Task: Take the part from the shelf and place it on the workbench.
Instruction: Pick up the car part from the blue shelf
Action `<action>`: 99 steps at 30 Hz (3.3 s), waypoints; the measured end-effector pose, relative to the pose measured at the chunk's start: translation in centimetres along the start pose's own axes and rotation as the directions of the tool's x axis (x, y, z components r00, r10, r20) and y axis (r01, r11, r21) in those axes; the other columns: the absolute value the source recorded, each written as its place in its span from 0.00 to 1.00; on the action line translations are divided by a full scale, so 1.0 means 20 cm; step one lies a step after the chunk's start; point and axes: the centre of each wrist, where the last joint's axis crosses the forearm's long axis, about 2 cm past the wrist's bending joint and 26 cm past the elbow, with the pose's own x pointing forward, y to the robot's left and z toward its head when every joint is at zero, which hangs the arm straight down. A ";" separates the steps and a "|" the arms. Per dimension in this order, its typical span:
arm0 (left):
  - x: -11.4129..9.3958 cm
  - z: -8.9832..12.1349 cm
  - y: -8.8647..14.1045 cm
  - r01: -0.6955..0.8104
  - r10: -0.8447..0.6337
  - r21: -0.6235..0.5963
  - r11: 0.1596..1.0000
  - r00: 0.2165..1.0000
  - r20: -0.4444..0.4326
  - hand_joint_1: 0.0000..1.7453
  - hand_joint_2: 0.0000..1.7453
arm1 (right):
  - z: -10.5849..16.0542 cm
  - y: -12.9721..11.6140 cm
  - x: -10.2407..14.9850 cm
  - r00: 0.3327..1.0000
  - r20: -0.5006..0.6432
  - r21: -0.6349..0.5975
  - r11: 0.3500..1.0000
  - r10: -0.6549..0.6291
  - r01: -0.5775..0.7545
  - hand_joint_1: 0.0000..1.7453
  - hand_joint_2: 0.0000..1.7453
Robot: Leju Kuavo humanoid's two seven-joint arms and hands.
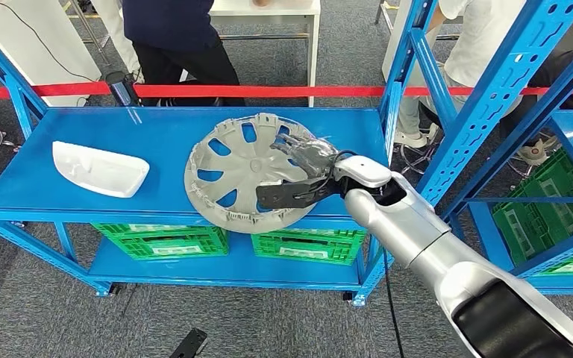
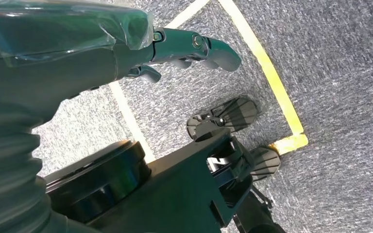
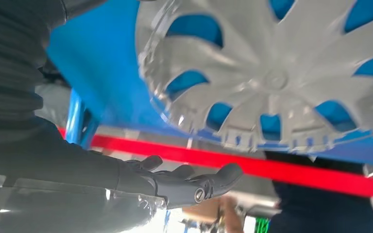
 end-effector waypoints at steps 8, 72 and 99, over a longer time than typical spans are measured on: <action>0.00 0.00 0.01 -0.001 0.001 0.003 1.000 1.000 -0.007 0.00 1.00 | -0.02 0.03 0.08 0.997 0.039 0.065 0.996 -0.063 0.060 0.00 1.00; 0.01 0.00 0.07 0.022 -0.022 0.003 1.000 0.999 -0.029 0.00 1.00 | -0.03 0.30 -0.07 0.989 -0.135 0.439 0.892 -0.053 0.108 0.00 1.00; 0.02 0.00 0.07 -0.021 0.021 0.006 1.000 1.000 0.002 0.00 1.00 | 0.02 0.29 -0.17 0.983 -0.162 0.481 0.877 0.085 0.003 1.00 1.00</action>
